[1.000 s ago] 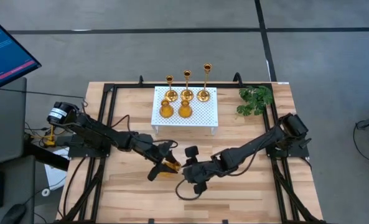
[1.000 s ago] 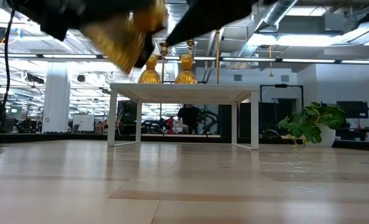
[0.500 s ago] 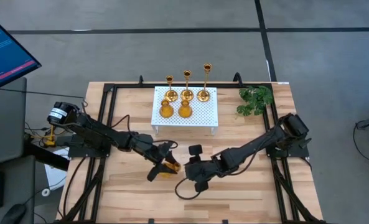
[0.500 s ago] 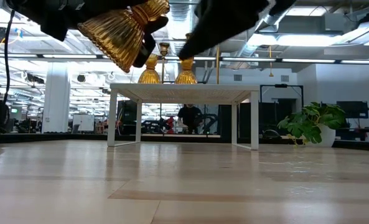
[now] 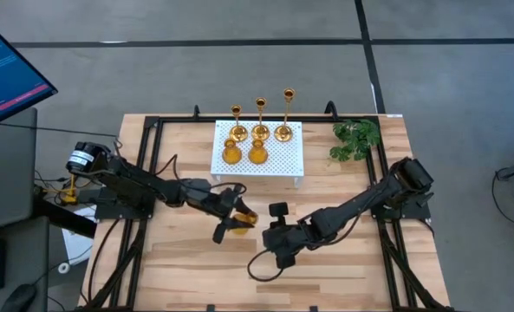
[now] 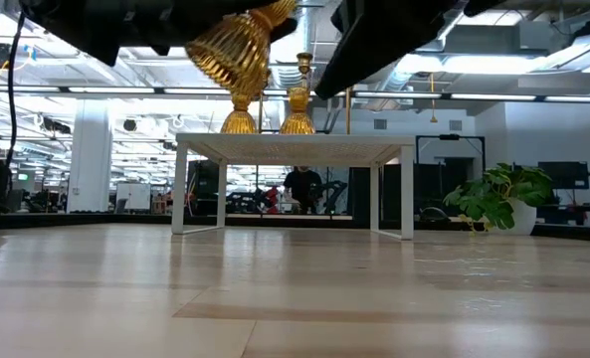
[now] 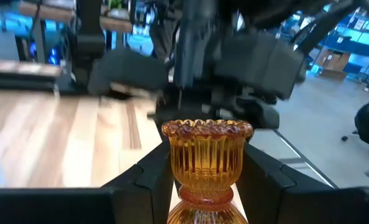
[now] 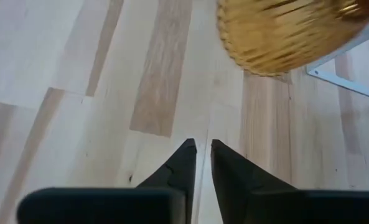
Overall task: Pick & Place candle stick holders
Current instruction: Put the yellow glass candle holder on the shelf aligned with the other yellow glass candle holders
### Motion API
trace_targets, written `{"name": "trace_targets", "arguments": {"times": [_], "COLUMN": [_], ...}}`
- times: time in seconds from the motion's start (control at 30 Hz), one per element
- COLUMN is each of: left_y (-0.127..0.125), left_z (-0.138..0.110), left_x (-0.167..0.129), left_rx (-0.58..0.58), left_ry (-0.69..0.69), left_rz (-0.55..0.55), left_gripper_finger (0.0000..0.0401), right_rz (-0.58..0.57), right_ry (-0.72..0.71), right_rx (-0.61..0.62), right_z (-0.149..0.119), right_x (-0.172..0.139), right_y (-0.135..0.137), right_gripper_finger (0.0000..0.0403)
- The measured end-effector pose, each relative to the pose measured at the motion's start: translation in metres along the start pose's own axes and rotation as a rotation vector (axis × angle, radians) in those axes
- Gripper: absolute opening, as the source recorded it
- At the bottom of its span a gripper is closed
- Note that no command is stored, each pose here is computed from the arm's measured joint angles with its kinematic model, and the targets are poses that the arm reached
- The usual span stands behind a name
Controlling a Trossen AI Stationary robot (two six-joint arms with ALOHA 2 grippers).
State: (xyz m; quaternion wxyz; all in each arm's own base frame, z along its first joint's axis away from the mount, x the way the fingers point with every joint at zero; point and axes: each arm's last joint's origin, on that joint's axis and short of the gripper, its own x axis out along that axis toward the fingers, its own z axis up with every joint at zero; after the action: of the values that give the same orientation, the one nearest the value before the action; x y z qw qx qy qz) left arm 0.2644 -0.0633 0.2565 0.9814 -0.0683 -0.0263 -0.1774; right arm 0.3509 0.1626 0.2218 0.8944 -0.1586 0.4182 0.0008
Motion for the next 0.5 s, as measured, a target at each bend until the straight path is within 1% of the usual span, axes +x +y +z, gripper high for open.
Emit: {"name": "trace_targets", "arguments": {"times": [0.1, 0.23, 0.33, 0.4, 0.5], "left_y": [0.001, 0.008, 0.022, 0.033, 0.050], "left_z": [0.003, 0.000, -0.008, -0.015, -0.015], "left_x": [0.000, 0.007, 0.016, 0.026, 0.046], "left_rx": [0.040, 0.098, 0.098, 0.094, 0.097], "left_ry": [-0.037, -0.121, -0.180, -0.177, -0.184], "left_rz": [0.006, 0.064, 0.101, 0.131, 0.162], "left_gripper_finger": [0.0145, 0.0145, 0.0145, 0.0145, 0.0145], "right_rz": [-0.013, -0.117, -0.185, -0.208, -0.255], "right_ry": [0.013, 0.109, 0.174, 0.212, 0.263], "right_rx": [0.004, 0.019, 0.035, 0.033, 0.033], "right_z": [-0.002, -0.015, -0.025, -0.030, -0.039], "right_x": [-0.002, -0.006, -0.012, -0.015, -0.022], "right_y": [0.003, 0.007, 0.010, 0.014, 0.018], "right_gripper_finger": [0.0026, 0.0003, 0.0004, 0.0001, 0.0001]}}
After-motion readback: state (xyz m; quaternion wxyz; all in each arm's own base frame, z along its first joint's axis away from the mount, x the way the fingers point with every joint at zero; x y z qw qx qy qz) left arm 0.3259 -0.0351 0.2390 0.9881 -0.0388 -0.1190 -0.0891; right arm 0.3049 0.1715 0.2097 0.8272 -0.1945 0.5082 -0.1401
